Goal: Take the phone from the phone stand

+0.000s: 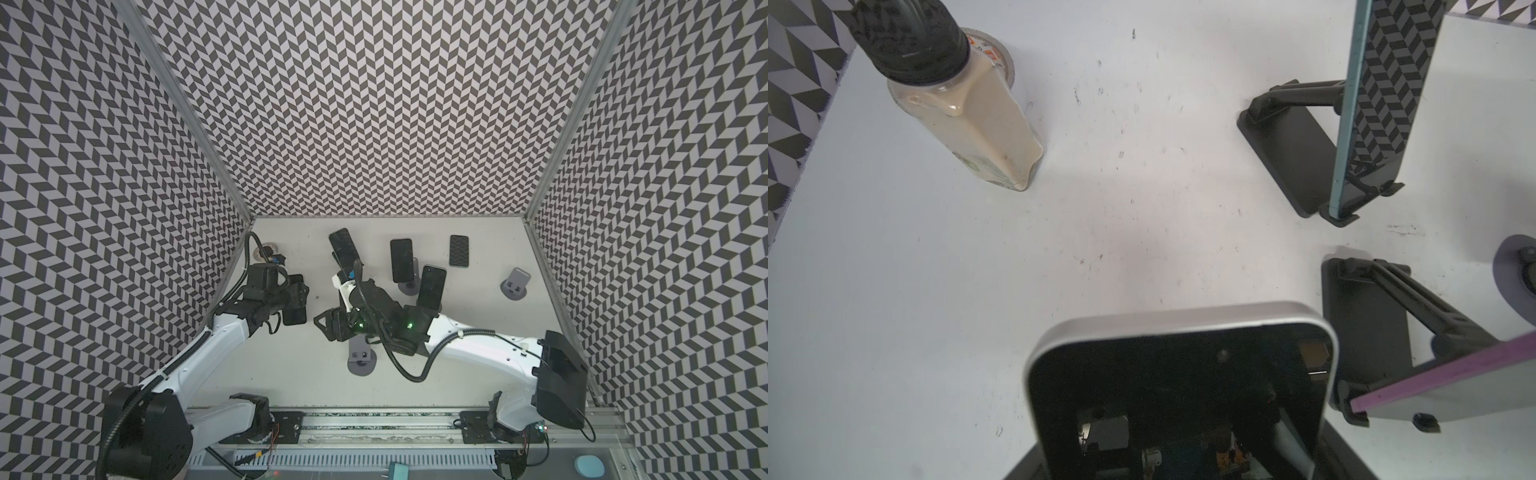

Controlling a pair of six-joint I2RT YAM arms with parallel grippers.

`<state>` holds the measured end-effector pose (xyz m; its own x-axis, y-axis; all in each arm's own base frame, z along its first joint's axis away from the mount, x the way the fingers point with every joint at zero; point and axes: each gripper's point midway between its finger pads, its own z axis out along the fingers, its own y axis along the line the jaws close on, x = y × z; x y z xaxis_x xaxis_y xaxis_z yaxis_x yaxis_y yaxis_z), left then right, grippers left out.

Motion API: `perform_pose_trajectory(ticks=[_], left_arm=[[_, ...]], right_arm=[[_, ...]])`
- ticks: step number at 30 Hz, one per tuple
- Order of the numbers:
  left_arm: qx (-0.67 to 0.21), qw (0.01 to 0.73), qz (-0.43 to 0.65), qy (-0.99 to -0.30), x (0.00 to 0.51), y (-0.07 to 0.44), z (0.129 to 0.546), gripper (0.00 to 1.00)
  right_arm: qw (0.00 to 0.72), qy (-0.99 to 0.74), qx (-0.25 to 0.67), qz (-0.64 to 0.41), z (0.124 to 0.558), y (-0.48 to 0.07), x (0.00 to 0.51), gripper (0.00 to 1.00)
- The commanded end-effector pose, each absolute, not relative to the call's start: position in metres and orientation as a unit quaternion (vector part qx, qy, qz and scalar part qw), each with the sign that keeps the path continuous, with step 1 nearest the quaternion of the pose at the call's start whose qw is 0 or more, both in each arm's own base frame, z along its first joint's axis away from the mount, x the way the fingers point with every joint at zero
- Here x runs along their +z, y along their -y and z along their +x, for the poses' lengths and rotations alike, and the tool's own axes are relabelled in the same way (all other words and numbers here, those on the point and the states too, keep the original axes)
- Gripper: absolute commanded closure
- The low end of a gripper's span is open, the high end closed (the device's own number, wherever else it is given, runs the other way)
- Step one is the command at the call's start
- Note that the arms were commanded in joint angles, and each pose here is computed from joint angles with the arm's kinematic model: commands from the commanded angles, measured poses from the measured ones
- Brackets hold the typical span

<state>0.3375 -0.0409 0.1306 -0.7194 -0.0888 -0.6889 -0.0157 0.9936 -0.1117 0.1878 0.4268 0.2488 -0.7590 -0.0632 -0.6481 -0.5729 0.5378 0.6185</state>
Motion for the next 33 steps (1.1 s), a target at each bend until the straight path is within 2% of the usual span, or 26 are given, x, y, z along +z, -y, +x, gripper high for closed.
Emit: perform_pose_trajectory(ticks=[1,12,20,33], left_arm=[[-0.071,0.412,-0.023,-0.908,0.148,0.043,0.359,0.36],[-0.063,0.400,-0.035,-0.914,0.134,0.022,0.386,0.37],[-0.038,0.365,-0.027,-0.930,0.112,0.007,0.400,0.36],[-0.016,0.326,-0.021,-0.945,0.086,-0.003,0.403,0.36]], right_arm=[[0.303,-0.810,0.464,-0.190,0.188,-0.439,0.267,0.34],[0.294,-0.819,0.454,-0.191,0.185,-0.443,0.257,0.33],[0.282,-0.825,0.447,-0.201,0.182,-0.448,0.250,0.33],[0.276,-0.833,0.438,-0.194,0.172,-0.441,0.246,0.33]])
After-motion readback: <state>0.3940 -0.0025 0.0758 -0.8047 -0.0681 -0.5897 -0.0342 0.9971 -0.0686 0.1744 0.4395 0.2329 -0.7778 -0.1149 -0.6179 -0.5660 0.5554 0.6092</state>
